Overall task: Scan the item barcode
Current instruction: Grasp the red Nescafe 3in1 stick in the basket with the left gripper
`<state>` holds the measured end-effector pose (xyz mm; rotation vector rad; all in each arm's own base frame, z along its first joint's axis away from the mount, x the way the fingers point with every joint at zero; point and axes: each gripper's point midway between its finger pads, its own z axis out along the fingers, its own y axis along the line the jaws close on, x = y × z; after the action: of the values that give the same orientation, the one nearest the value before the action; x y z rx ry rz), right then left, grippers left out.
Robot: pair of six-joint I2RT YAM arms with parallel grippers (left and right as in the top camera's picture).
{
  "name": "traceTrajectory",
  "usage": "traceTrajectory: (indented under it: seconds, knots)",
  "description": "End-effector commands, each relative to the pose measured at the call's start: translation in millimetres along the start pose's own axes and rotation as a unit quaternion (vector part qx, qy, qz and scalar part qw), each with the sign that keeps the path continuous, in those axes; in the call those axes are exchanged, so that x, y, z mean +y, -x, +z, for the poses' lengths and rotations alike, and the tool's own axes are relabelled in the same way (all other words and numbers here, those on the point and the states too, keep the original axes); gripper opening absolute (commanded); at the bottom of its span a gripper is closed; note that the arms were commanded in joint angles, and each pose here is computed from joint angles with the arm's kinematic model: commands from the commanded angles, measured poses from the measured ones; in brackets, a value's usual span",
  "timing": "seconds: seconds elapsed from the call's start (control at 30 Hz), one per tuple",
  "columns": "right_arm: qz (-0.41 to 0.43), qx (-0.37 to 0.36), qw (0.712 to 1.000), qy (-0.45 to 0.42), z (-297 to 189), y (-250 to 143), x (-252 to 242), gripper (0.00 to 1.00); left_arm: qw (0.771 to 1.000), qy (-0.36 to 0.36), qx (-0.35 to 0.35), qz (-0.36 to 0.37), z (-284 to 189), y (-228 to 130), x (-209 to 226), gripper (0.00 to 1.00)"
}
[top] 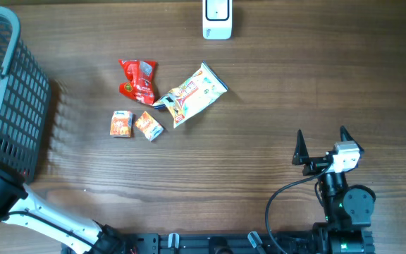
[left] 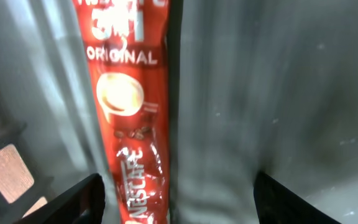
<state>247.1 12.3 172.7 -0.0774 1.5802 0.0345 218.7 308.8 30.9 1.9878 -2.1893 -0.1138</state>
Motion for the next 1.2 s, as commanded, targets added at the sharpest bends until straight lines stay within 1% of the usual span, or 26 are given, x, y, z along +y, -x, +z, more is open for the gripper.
traceTrajectory:
  seconds: [0.0,0.2,0.47,0.67,0.73,0.87,0.97,1.07,1.1,1.13,1.17]
  knots:
    - [0.004,-0.004,1.0,-0.005,0,1,-1,1.0,0.999,0.014,0.033,0.004,16,-13,6,0.77]
    - [0.004,-0.004,1.0,-0.005,0,1,-1,1.0,0.999,0.015,0.034,0.004,16,-13,7,0.79]
    - [0.004,-0.004,1.0,-0.005,0,1,-1,1.0,0.999,0.02,0.039,0.002,17,-16,9,0.77]
    - [0.004,-0.003,1.0,-0.005,0,1,-1,1.0,0.998,0.063,0.022,0.005,30,-14,25,0.78]
    - [0.004,-0.003,1.0,-0.005,0,1,-1,1.0,0.998,0.063,0.021,0.005,34,-14,24,0.81]
    - [0.004,-0.004,1.0,-0.005,0,1,-1,1.0,0.999,0.04,0.026,0.003,36,-15,16,0.79]
    - [0.004,-0.004,1.0,-0.005,0,1,-1,1.0,0.999,0.038,0.022,0.002,36,-13,15,0.73]
    - [0.004,-0.004,1.0,-0.005,0,1,-1,1.0,0.999,0.038,0.021,0.002,36,-13,15,0.61]
    - [0.004,-0.004,1.0,-0.005,0,1,-1,1.0,0.999,0.038,0.021,0.002,36,-13,15,0.51]
    - [0.004,-0.004,1.0,-0.005,0,1,-1,1.0,0.999,0.037,0.021,0.002,36,-13,15,0.45]
    - [0.004,-0.003,1.0,-0.005,0,1,-1,1.0,0.999,0.037,0.02,0.002,36,-13,14,0.36]
